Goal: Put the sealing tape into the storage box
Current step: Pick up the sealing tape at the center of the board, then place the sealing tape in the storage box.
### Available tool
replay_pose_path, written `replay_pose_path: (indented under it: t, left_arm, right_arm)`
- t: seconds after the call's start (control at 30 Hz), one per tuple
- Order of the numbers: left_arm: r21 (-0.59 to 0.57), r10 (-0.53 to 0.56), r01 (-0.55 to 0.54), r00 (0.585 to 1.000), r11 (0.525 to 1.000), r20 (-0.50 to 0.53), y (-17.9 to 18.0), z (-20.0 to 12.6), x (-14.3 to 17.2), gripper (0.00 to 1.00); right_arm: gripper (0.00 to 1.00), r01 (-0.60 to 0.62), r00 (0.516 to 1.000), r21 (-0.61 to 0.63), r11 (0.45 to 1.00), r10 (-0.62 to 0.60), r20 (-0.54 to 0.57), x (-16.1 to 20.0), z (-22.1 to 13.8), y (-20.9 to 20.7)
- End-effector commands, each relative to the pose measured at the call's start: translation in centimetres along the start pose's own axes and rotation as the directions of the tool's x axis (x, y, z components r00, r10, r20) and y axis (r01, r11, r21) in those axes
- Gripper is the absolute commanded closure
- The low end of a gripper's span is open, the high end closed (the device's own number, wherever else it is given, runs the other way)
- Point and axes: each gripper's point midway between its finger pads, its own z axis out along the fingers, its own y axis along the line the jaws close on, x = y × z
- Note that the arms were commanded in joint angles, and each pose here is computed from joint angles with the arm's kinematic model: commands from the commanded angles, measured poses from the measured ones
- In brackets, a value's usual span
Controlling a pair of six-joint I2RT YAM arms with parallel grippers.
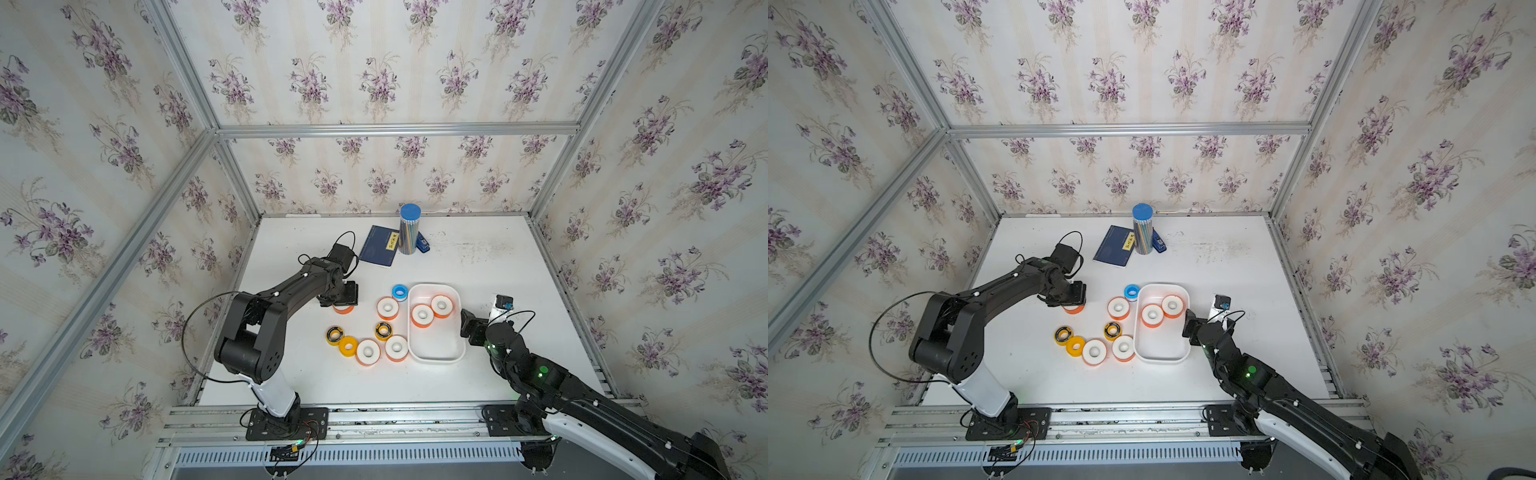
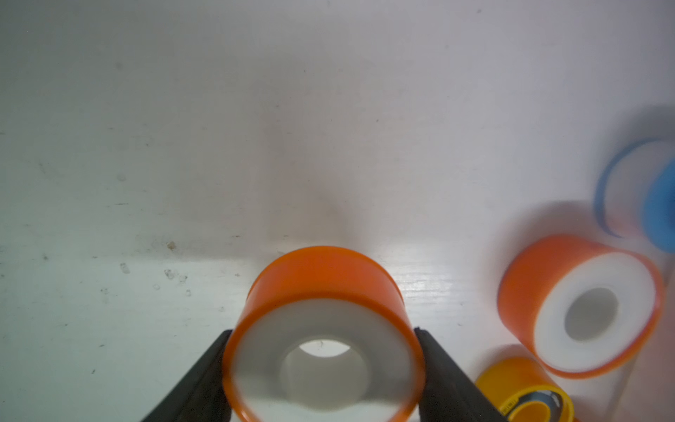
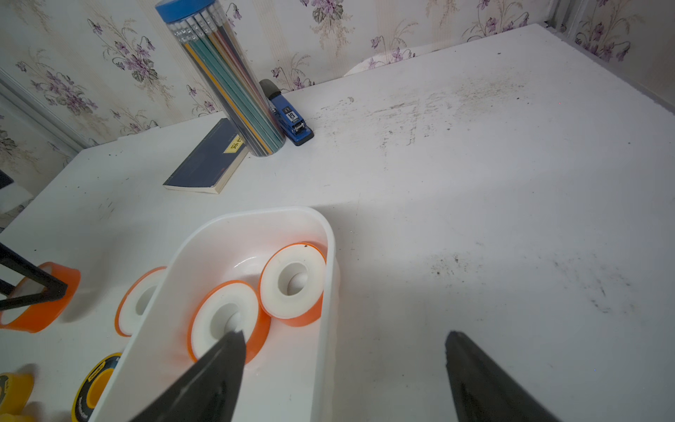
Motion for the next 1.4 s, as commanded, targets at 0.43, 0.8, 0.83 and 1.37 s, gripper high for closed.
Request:
replay_pose_path:
  t: [0.43,0.8,0.83,1.37]
  left_arm:
    - [0.221,0.365,-0.386,0.922,0.896,0.13,-16.6,-9.1,6.2,0.44]
    - [0.192,0.546,-0.544,0.836,0.817,0.05,-24.1,-5.7,9.7,0.44]
    - [0.195,0.55,-0.548,0.834,0.813,0.049,-24.5,-5.5,9.8,0.44]
    - [0.19,0.578,-0.561,0.814,0.806,-0.049,-26.8,0.7,11.0,0.43]
  right_arm:
    - [0.1,-0.048,0.998,0.016,0.999,0.047,0.045,-0.9,-0.4,-0.9]
    - [0.1,-0.046,0.998,0.019,0.999,0.045,0.042,-0.9,-0.4,-0.8]
    - [0.1,-0.047,0.998,0.018,0.999,0.046,0.041,-0.9,-0.4,-0.8]
    - [0.11,-0.039,0.999,0.025,0.999,0.038,0.031,-0.7,-0.2,-0.8]
